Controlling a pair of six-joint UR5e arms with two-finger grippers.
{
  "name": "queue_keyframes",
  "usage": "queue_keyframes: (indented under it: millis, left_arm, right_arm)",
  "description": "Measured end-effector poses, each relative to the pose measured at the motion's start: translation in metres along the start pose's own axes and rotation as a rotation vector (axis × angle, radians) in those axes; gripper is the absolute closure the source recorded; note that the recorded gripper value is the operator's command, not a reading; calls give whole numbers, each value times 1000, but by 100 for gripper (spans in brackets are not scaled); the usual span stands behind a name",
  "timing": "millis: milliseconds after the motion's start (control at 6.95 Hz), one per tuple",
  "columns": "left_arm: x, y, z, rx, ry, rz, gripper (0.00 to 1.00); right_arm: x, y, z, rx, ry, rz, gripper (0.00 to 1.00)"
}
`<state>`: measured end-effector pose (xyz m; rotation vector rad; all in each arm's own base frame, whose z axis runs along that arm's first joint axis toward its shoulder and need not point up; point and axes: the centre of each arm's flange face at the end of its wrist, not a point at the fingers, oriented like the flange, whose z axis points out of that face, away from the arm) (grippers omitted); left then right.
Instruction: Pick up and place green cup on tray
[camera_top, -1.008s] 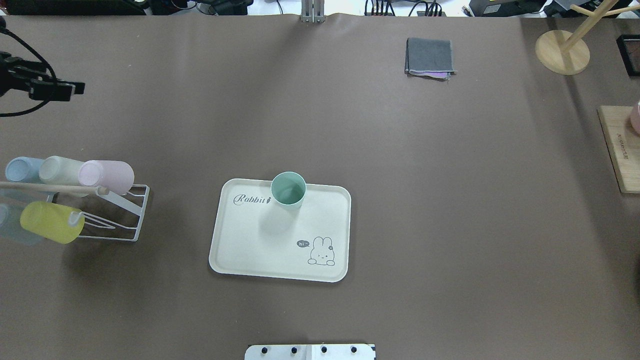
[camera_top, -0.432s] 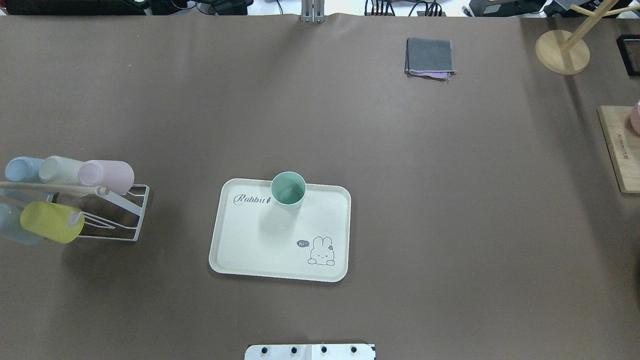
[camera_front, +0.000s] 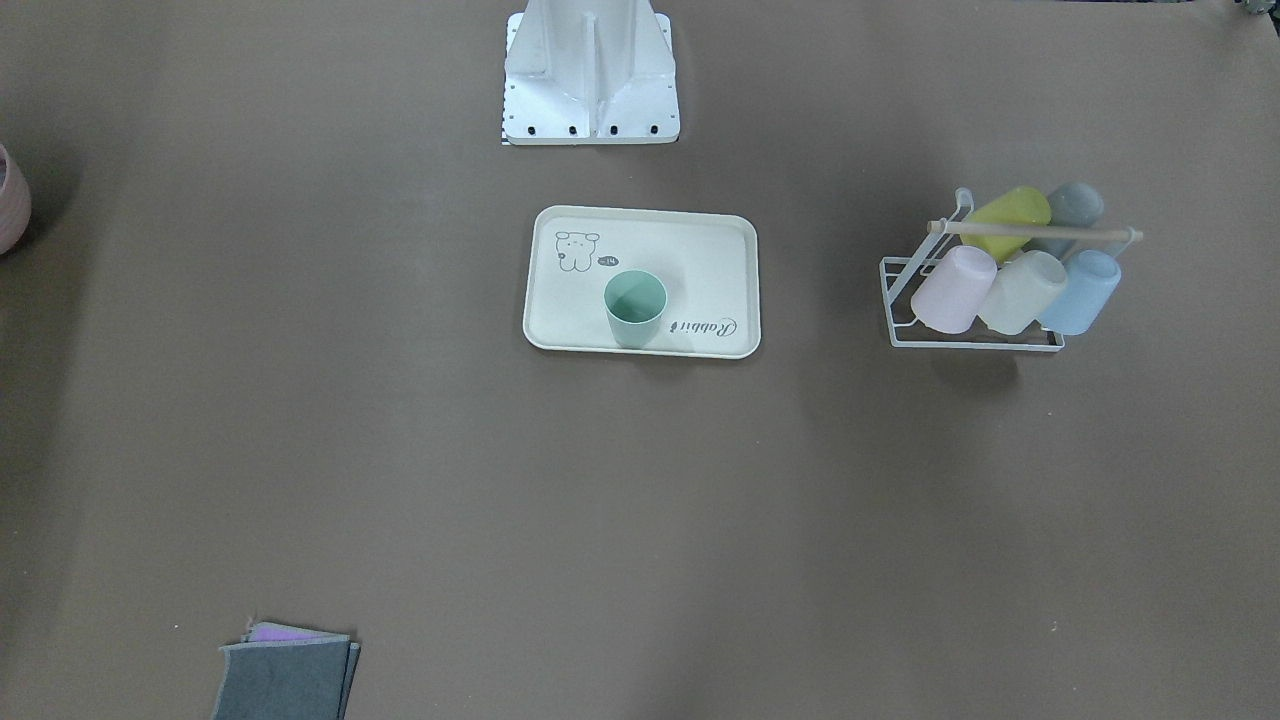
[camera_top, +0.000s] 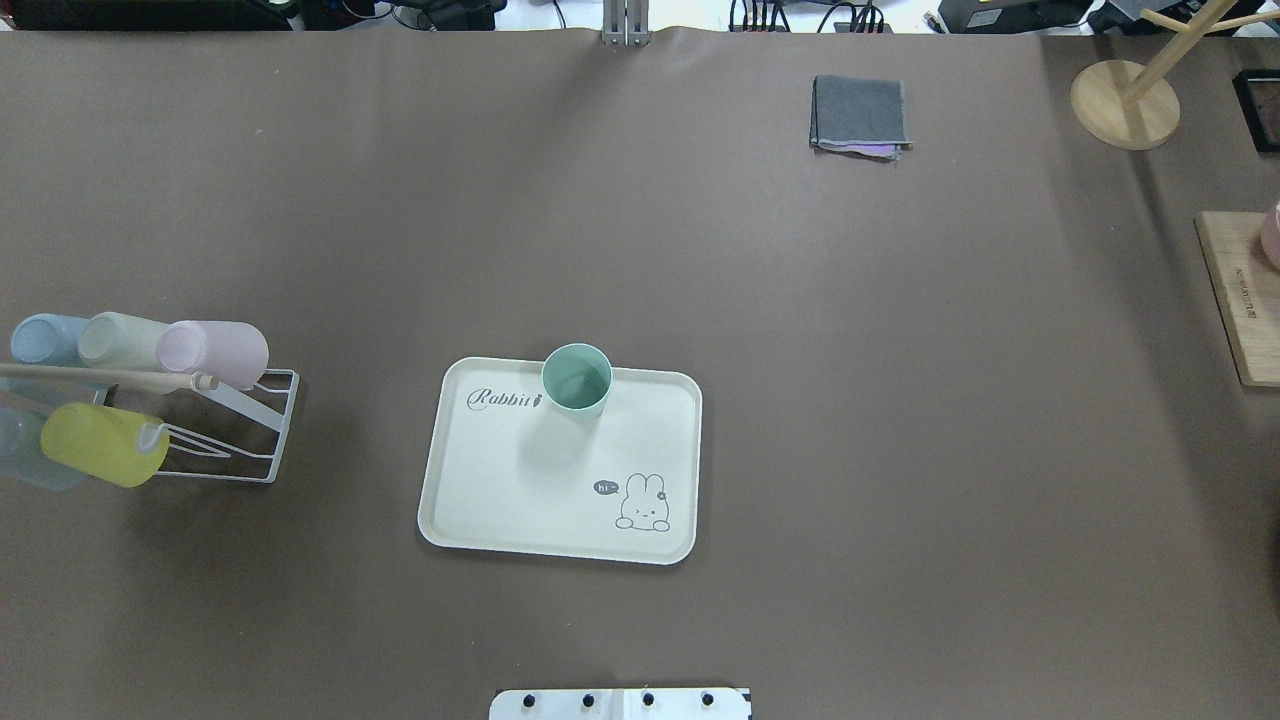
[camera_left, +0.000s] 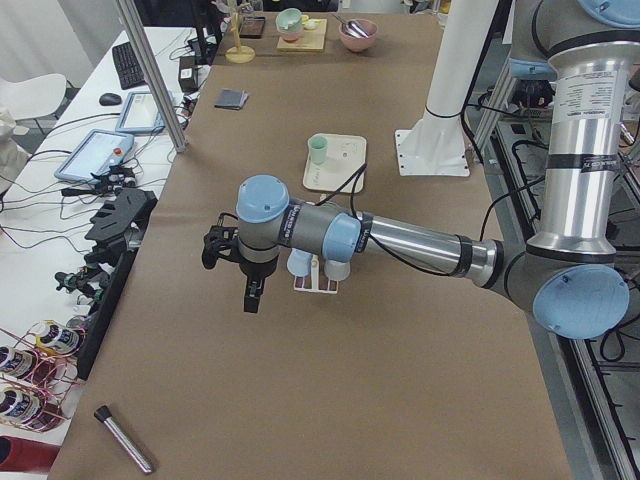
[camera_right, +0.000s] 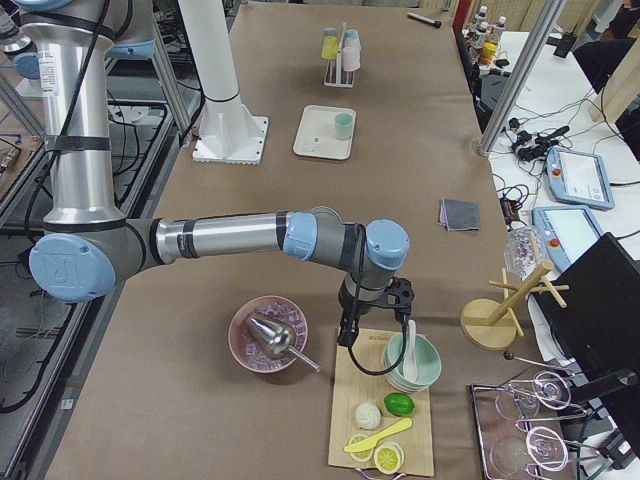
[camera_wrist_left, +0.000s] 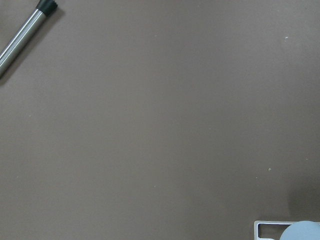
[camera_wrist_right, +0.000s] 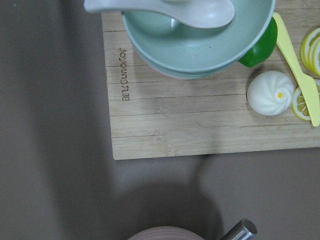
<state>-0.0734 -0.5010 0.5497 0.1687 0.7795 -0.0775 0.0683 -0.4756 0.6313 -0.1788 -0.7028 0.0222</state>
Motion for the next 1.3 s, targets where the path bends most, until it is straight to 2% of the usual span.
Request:
queue_keyframes:
  millis: [288, 432, 720, 1295]
  left_arm:
    - [-31, 4, 0, -56, -11, -95, 3]
    - [-54, 2, 5, -77, -14, -112, 3]
    - [-83, -4, 14, -103, -16, -122, 3]
    - [-93, -4, 21, -118, -14, -131, 3]
  right_arm:
    - [3, 2, 3, -6, 4, 3, 0]
    - [6, 5, 6, -11, 5, 8, 0]
    - [9, 9, 11, -19, 4, 14, 0]
    - [14, 15, 17, -29, 0, 21, 0]
